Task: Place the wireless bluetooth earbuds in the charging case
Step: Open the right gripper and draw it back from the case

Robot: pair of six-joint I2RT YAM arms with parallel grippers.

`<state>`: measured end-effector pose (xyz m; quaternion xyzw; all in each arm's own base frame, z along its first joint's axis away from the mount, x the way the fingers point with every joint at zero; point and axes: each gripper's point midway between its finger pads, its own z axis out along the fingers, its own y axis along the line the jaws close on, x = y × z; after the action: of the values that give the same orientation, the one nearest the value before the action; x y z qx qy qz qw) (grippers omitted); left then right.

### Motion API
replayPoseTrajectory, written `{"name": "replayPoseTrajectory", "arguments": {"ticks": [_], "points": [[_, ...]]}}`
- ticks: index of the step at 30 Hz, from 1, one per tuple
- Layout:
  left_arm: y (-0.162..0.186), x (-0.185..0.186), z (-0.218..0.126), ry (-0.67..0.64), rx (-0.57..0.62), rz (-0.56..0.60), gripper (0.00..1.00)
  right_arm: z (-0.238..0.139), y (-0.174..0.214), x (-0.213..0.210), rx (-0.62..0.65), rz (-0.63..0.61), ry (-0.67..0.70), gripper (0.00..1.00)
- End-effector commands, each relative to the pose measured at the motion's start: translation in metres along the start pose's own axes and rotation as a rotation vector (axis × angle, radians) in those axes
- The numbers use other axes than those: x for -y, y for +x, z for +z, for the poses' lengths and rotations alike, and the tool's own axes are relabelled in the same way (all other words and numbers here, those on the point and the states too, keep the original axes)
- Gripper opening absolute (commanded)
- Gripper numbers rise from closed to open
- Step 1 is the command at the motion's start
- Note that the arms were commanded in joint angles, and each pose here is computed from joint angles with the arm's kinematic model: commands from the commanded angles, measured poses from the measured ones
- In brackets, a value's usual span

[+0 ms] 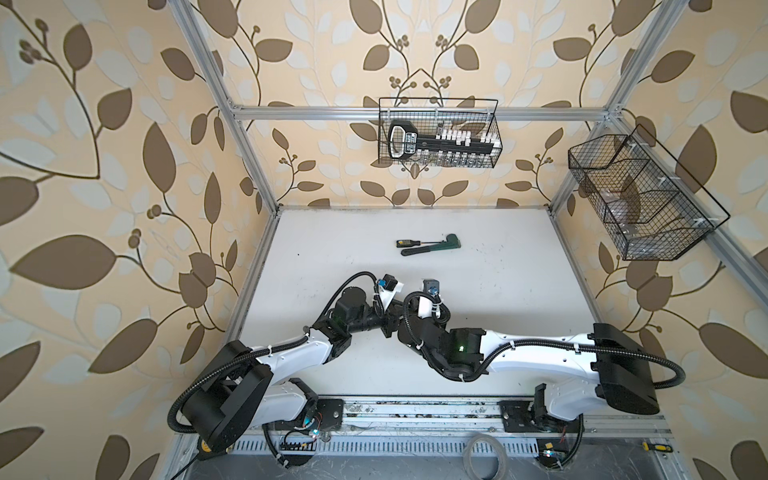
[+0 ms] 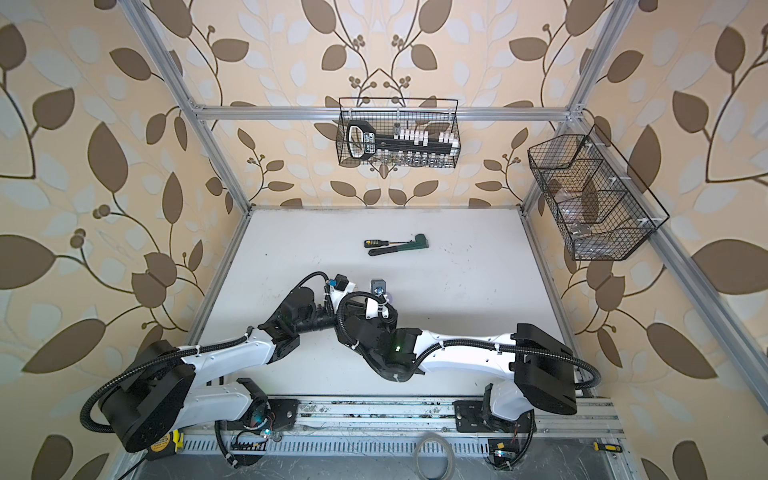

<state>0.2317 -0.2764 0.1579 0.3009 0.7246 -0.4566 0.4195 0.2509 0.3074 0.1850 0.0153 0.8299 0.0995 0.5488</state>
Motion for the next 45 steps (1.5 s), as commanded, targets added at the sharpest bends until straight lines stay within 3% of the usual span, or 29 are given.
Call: {"name": "replayPoseTrajectory", "arguments": {"ticks": [1,5,18,23,28,38,45], "points": [[-0.026,0.007,-0.004,0.030,0.093,0.061,0.00,-0.002,0.015,-0.002,-0.026,-0.012,-0.015,0.15],[-0.026,0.008,-0.004,0.031,0.095,0.061,0.00,-0.004,0.016,-0.001,-0.027,-0.001,-0.021,0.17],[-0.027,0.014,-0.011,0.039,0.121,0.119,0.00,-0.030,-0.008,-0.002,-0.002,0.024,-0.095,0.58],[-0.028,0.016,-0.012,0.046,0.121,0.125,0.00,-0.046,-0.022,-0.003,-0.002,0.026,-0.152,0.66],[-0.028,0.020,-0.014,0.062,0.132,0.139,0.00,-0.058,-0.030,0.005,0.008,0.046,-0.182,0.66],[-0.033,0.043,-0.028,0.147,0.212,0.233,0.00,-0.052,-0.019,0.042,-0.003,0.060,-0.167,0.44],[-0.035,0.045,-0.031,0.146,0.224,0.251,0.00,-0.050,-0.009,0.034,-0.023,0.051,-0.207,0.41]]}}
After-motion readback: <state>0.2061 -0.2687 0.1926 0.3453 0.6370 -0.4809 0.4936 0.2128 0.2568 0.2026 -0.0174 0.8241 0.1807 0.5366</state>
